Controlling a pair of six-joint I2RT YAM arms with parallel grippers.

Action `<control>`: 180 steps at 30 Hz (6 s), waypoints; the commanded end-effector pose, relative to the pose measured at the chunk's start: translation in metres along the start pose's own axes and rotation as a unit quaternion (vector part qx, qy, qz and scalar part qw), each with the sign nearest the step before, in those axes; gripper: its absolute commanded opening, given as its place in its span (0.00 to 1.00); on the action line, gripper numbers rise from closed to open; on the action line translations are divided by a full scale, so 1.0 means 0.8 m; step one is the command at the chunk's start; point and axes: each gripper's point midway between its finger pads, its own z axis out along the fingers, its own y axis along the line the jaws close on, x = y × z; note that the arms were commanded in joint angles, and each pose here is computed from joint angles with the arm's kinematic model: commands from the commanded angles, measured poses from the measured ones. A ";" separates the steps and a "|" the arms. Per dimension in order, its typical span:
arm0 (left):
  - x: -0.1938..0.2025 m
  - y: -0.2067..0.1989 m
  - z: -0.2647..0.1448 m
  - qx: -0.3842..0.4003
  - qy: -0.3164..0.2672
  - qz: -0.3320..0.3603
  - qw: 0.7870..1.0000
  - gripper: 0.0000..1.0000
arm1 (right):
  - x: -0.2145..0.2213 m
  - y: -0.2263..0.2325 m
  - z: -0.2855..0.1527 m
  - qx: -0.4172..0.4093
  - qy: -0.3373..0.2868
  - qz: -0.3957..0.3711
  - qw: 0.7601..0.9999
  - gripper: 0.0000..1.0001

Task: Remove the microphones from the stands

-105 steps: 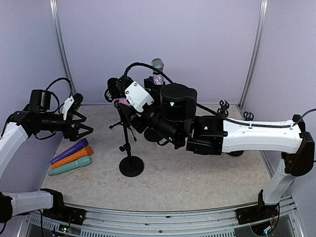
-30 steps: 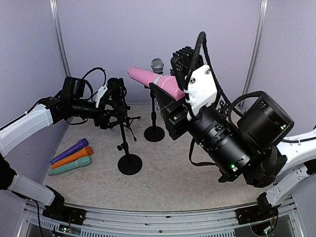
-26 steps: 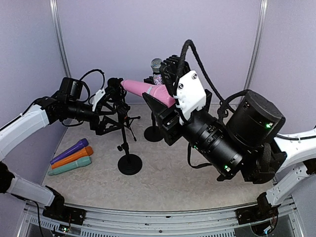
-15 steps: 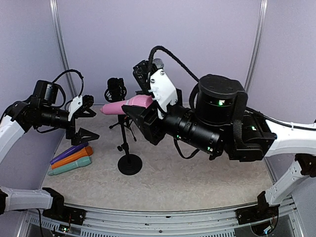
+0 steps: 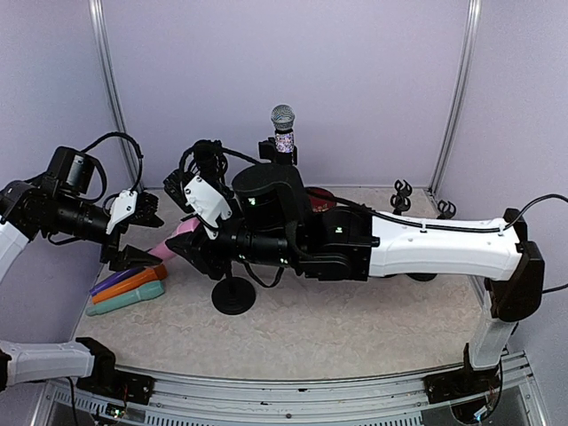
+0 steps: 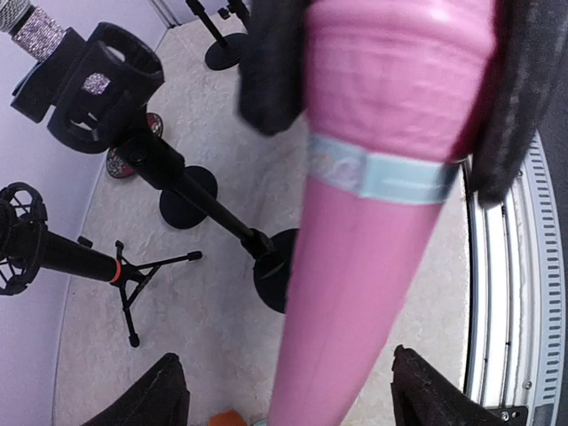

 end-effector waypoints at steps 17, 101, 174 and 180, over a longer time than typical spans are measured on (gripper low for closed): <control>0.074 -0.005 0.028 -0.004 0.097 -0.001 0.995 0.14 | -0.061 -0.018 -0.012 -0.023 -0.072 0.029 0.997 0.74; 0.092 0.023 0.187 0.097 -0.006 -0.211 0.973 0.55 | 0.265 -0.144 -0.044 0.108 0.114 0.198 0.968 0.35; 0.095 0.043 0.085 0.032 -0.029 -0.232 0.972 0.95 | 0.092 -0.163 -0.052 -0.168 0.078 0.069 0.980 0.00; 0.098 0.046 0.078 0.019 -0.021 -0.237 0.971 0.95 | 0.115 -0.169 -0.074 -0.175 0.088 0.083 0.977 0.00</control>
